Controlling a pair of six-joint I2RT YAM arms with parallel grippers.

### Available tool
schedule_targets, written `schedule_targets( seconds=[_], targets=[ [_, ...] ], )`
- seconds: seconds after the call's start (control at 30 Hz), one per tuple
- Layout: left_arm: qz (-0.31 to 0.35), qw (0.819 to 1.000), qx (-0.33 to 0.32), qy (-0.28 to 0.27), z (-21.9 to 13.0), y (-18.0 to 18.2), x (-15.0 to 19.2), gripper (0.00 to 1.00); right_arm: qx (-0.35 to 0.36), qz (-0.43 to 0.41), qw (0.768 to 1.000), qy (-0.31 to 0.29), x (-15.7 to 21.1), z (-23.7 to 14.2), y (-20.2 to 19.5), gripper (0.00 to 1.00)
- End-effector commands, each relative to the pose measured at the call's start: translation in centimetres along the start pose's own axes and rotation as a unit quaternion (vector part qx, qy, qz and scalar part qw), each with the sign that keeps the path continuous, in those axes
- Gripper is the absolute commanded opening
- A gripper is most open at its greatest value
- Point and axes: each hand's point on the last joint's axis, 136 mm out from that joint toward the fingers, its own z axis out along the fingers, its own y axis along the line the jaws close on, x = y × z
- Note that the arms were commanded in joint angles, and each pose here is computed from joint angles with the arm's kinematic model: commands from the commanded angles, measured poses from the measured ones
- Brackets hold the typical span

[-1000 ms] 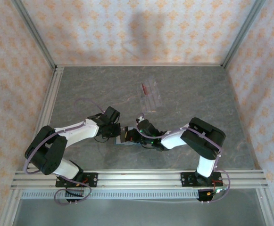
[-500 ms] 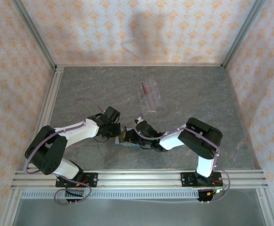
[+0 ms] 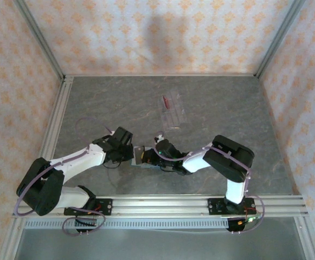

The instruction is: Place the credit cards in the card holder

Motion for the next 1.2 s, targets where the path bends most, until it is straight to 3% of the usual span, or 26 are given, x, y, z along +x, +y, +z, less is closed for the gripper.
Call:
schedule_targets(
  seconds=[0.0,0.27,0.5,0.97,1.17],
  targets=[
    [-0.012,1.0,-0.017,0.005,0.9,1.0,0.7,0.0,0.089,0.011,0.996,0.023,2.2,0.0,-5.2,0.0],
    [-0.009,0.999,-0.021,0.022,2.7,0.7,1.8,0.0,0.076,0.026,0.997,0.018,2.3,0.0,-5.2,0.05],
    [-0.01,0.999,-0.027,0.021,2.8,1.0,2.0,0.0,0.076,0.042,0.996,0.001,2.3,-0.3,-5.7,0.0],
    [0.008,1.0,-0.016,0.024,3.2,-0.8,2.9,0.0,0.074,0.045,0.996,-0.022,2.4,0.1,-4.6,0.0],
    [0.009,1.0,-0.011,0.021,3.0,-1.4,2.9,0.0,0.067,0.037,0.997,-0.015,2.9,0.6,-3.6,0.06]
  ],
)
